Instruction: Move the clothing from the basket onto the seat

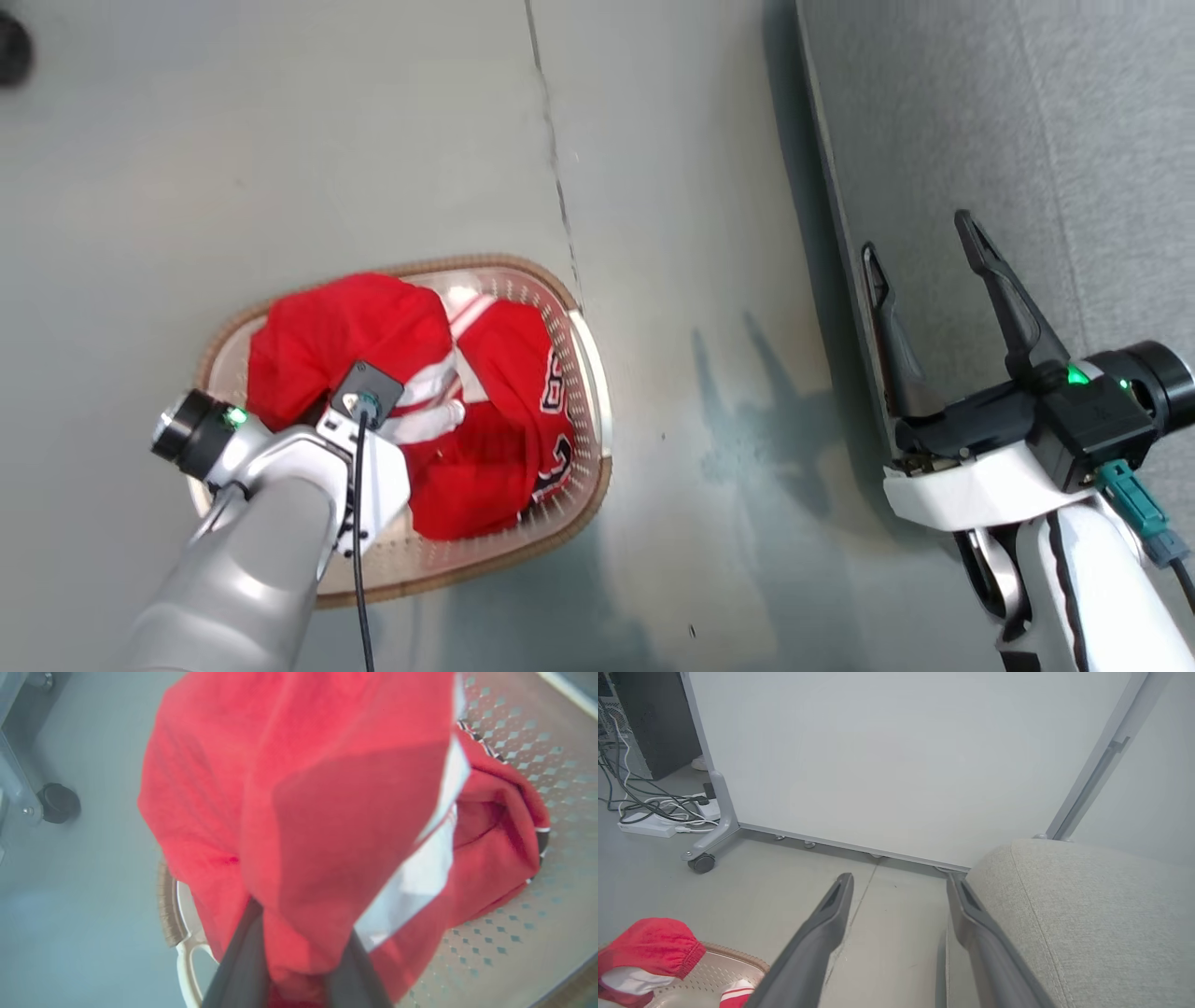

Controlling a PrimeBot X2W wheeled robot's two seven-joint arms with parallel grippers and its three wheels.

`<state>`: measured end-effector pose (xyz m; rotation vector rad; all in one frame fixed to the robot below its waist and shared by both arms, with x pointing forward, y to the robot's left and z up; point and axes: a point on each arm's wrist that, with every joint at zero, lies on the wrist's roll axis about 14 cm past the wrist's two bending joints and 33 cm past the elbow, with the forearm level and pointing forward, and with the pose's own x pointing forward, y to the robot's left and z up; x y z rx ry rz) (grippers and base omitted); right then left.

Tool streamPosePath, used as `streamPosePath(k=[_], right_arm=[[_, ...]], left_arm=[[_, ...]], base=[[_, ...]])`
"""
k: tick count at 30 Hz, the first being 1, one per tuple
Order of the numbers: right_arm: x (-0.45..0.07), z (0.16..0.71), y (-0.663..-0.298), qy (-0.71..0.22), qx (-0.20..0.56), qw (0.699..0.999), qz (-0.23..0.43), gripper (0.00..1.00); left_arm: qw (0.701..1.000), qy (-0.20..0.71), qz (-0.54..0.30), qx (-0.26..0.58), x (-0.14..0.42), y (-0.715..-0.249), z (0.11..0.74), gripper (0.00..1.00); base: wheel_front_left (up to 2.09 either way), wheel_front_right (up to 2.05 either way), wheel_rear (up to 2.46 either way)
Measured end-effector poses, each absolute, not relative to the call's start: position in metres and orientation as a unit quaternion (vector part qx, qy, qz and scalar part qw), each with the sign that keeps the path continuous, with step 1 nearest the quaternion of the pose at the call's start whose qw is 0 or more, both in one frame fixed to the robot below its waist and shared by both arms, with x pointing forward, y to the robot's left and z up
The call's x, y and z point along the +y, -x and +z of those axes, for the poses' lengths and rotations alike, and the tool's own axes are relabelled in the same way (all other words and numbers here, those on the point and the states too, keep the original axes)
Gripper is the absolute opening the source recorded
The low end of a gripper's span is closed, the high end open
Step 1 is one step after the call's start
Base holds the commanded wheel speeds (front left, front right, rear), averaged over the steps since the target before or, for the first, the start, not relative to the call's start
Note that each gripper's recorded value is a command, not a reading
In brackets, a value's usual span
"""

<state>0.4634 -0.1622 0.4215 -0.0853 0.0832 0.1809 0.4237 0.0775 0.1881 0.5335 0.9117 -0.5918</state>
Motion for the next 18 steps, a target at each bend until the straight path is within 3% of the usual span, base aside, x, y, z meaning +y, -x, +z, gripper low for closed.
streamPosePath(k=[7, 13, 18], right_arm=[[-0.158, 0.460, -0.447, 0.040, 0.004, 0.995, 0.096, 1.00], [-0.154, 0.491, -0.433, 0.039, -0.032, 0.994, 0.099, 1.00], [-0.147, 0.509, -0.424, 0.040, -0.054, 0.992, 0.110, 1.00]], left_arm=[[0.869, -0.231, -0.249, 0.359, 0.079, -0.430, 0.245, 0.00], [0.928, -0.182, -0.183, 0.268, 0.081, -0.452, 0.309, 0.00], [0.967, -0.133, -0.162, 0.147, 0.064, -0.475, 0.385, 0.00]], base=[[0.00, 0.00, 0.00], [0.00, 0.00, 0.00], [0.00, 0.00, 0.00]])
